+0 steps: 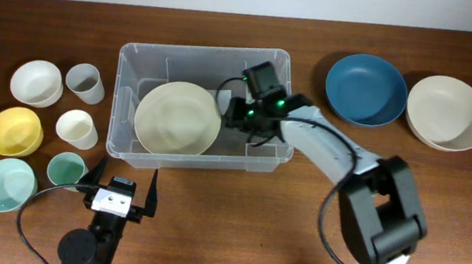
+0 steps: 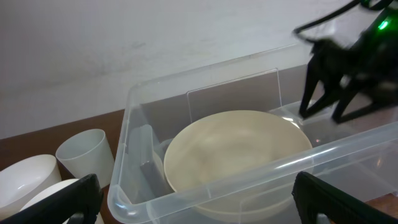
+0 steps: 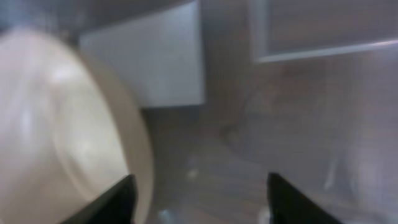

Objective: Pack container
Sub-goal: 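Open the right gripper and withdraw it from the bin, then move the right gripper to the back-right cream bowl and grasp its rim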

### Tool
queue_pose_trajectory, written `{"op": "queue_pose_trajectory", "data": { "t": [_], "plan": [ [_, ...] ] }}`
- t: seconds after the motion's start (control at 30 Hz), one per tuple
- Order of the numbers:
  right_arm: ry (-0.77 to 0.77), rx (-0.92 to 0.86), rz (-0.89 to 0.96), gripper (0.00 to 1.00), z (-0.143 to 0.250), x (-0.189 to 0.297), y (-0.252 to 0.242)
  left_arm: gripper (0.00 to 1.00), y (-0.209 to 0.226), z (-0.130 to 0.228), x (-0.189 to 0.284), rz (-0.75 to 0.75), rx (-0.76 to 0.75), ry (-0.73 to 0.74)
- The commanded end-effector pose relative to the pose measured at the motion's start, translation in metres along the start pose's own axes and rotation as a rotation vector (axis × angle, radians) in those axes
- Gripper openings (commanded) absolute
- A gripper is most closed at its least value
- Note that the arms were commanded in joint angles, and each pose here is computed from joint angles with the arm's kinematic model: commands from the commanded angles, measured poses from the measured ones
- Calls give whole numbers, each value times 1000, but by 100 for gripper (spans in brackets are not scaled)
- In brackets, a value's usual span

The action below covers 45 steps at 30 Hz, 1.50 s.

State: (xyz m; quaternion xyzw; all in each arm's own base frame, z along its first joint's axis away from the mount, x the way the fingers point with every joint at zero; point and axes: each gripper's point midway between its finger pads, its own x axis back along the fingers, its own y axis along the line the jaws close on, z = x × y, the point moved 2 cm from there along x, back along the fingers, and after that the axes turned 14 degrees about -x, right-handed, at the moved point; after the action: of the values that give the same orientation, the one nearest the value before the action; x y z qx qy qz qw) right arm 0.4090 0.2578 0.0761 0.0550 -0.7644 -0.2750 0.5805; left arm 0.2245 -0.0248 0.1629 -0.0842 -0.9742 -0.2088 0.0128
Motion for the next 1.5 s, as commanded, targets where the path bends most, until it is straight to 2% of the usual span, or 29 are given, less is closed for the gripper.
{"op": "queue_pose_trajectory", "data": {
  "t": [0.0,0.2,0.6,0.73,0.9,1.03,1.07,1.1,1.17,1.27,1.3,1.4,1.47],
  "plan": [
    [-164,-15,2,74,-48,61,-5,100,1,2,0,-4,10,5],
    [-142,-98,93,73,-63,71,-50,100,1,2,0,-4,10,5],
    [-169,-85,30,73,-71,84,-35,100,1,2,0,-4,10,5],
    [-245,-46,-24,73,-86,115,-14,100,1,2,0,-4,10,5],
    [-407,-57,-72,78,-131,199,-3,100,1,2,0,-4,10,5],
    [-527,-193,-38,83,-170,280,-47,100,1,2,0,-4,10,5],
    [-550,-233,-18,88,-178,295,-65,100,1,2,0,-4,10,5],
    [-566,-265,-2,99,-183,303,-80,100,1,2,0,-4,10,5],
    [-584,-368,57,99,-193,318,-129,100,1,2,0,-4,10,5],
    [-560,-451,204,99,-192,320,-194,100,1,2,0,-4,10,5],
    [-550,-532,272,97,-189,319,-224,100,1,2,0,-4,10,5],
    [-509,-765,306,99,-183,312,-276,100,1,2,0,-4,10,5],
    [-468,-854,300,99,-182,304,-302,100,1,2,0,-4,10,6]
  ]
}}
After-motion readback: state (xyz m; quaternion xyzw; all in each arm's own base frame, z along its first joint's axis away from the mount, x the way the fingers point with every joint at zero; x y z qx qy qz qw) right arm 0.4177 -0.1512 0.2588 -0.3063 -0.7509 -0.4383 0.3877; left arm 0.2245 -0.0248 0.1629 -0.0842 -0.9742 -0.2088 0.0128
